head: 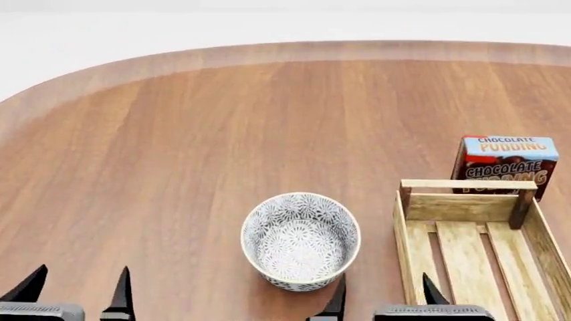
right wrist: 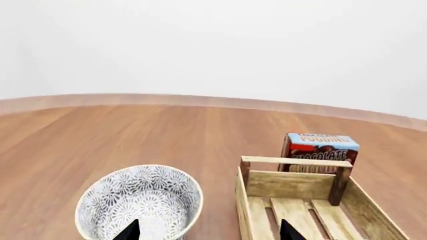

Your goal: Pick up the bowl on the left and put it in the tray.

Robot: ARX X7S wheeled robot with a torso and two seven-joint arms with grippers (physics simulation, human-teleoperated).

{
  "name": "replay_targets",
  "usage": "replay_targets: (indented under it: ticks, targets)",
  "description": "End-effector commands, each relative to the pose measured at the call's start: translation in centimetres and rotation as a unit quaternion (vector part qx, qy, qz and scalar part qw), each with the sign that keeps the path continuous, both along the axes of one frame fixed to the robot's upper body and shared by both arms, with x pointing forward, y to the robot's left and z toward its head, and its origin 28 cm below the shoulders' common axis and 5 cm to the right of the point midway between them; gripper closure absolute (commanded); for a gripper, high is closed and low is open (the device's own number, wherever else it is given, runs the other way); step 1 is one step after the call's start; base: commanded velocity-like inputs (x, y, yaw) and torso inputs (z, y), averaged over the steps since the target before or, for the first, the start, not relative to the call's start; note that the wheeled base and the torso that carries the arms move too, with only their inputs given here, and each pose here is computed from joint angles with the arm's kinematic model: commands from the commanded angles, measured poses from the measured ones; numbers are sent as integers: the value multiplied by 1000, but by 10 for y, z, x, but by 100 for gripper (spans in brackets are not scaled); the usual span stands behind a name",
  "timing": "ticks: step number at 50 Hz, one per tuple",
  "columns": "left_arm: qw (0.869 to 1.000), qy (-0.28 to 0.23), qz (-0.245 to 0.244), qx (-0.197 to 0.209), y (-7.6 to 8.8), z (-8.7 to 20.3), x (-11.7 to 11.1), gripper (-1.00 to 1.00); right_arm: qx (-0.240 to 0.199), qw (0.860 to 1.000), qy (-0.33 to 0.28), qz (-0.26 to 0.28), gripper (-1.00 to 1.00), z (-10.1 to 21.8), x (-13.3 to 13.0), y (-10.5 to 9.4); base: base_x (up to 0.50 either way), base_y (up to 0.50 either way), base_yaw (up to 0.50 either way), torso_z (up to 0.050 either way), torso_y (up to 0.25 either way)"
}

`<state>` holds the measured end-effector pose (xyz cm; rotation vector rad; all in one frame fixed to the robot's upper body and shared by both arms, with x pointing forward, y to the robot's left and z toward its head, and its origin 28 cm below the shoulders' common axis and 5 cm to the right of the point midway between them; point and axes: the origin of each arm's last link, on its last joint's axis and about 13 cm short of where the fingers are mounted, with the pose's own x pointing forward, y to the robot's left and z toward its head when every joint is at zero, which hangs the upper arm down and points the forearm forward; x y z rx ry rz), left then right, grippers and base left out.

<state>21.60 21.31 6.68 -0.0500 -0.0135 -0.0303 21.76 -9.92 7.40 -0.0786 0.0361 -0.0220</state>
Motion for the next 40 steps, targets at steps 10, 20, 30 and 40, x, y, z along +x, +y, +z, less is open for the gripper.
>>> replay_targets:
  ticks: [10, 20, 30, 40]
  targets:
    - [994, -22, -82, -63, 9, 111, -5, -100, -37, 999, -11, -14, -100, 103, -11, -14, 0, 0, 0, 3, 0]
    - [993, -19, -100, -65, 9, 123, -16, -100, -44, 998, -18, -34, -100, 112, -17, -20, 0, 0, 0, 50, 0]
    - [994, -16, -82, -66, 11, 118, -15, -100, -57, 998, -18, -23, -100, 109, -18, -21, 0, 0, 0, 27, -125]
    - [995, -19, -80, -62, 11, 119, -16, -100, -58, 998, -20, -23, -100, 110, -19, -22, 0, 0, 0, 4, -250]
